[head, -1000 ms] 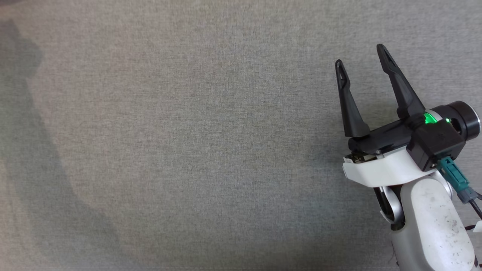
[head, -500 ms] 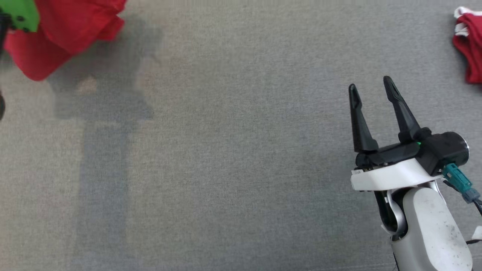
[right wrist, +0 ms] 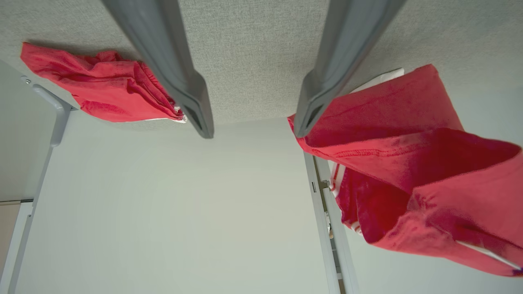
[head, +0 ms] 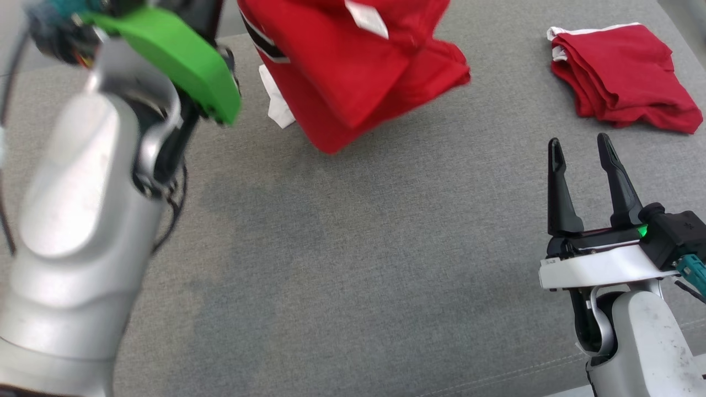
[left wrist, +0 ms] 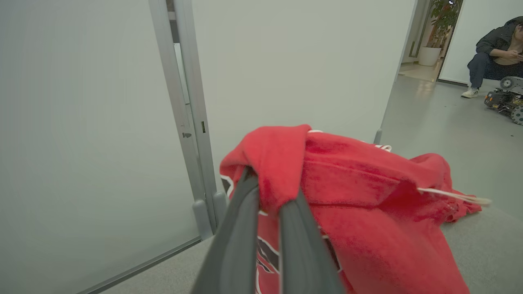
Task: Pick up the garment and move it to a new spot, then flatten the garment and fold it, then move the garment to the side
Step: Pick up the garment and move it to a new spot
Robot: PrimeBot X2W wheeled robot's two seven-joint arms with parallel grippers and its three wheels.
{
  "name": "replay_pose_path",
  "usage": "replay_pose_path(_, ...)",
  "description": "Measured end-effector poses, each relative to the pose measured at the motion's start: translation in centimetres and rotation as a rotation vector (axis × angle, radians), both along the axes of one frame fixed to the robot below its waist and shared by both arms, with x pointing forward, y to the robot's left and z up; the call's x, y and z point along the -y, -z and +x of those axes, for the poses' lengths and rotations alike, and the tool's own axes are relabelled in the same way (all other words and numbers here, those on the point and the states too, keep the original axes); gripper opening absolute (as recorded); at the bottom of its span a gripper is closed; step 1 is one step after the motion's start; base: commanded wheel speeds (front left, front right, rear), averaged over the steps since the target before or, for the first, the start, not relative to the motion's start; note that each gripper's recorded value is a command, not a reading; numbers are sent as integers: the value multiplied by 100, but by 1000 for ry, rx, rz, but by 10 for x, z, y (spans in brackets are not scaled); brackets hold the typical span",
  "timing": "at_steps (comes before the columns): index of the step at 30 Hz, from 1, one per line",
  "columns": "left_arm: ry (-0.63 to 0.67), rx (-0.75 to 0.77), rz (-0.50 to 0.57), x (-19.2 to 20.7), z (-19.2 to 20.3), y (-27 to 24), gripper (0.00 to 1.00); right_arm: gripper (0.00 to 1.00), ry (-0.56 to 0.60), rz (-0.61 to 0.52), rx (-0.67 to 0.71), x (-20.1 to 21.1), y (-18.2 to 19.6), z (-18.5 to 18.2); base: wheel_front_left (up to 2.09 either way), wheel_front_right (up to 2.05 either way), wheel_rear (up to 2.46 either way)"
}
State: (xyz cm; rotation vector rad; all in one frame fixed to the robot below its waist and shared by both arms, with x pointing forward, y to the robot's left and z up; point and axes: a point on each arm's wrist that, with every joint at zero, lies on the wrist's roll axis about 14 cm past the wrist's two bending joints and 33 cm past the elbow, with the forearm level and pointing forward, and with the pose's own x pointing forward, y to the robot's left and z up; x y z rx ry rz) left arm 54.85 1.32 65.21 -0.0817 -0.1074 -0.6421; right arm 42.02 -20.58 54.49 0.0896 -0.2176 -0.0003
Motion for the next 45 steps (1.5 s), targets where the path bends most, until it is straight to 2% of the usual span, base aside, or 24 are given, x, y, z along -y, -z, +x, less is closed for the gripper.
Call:
replay_pose_path(4,-26,-240,-73,2,-21,101,0,100,-1,6,-17,0,6,2,0,0,0)
replay_pose_path(8,-107,-435,-84,-14,-52,193,0,100,-1,5,-39,0,15,6,0,0,0)
replay_pose_path(11,-165,-499,-76,-29,-69,229,0,100,-3,-3,-53,-1,20,8,0,0,0)
replay_pose_path(16,-213,-530,-95,-40,-88,250,1,100,-30,-7,-68,-11,26,12,0,0,0)
replay_pose_path(18,-227,-521,-108,-42,-91,250,24,100,-47,-6,-72,-16,27,13,0,0,0)
replay_pose_path(20,-234,-508,-114,-43,-94,248,57,100,-60,-7,-74,-21,27,13,0,0,0)
replay_pose_path(21,-233,-491,-111,-43,-95,245,100,100,-66,-8,-76,-23,28,13,0,0,0)
replay_pose_path(25,-245,-423,-116,-47,-95,228,100,100,-81,-13,-74,-29,26,10,0,0,0)
replay_pose_path(28,-239,-340,-80,-50,-95,209,100,100,-89,-20,-73,-32,24,7,0,0,0)
replay_pose_path(35,-297,-226,-117,-67,-113,171,100,100,-96,-39,-72,-35,19,-9,0,0,0)
replay_pose_path(45,-459,-217,-179,-106,-161,167,100,100,-103,-33,-62,-38,14,-29,0,0,0)
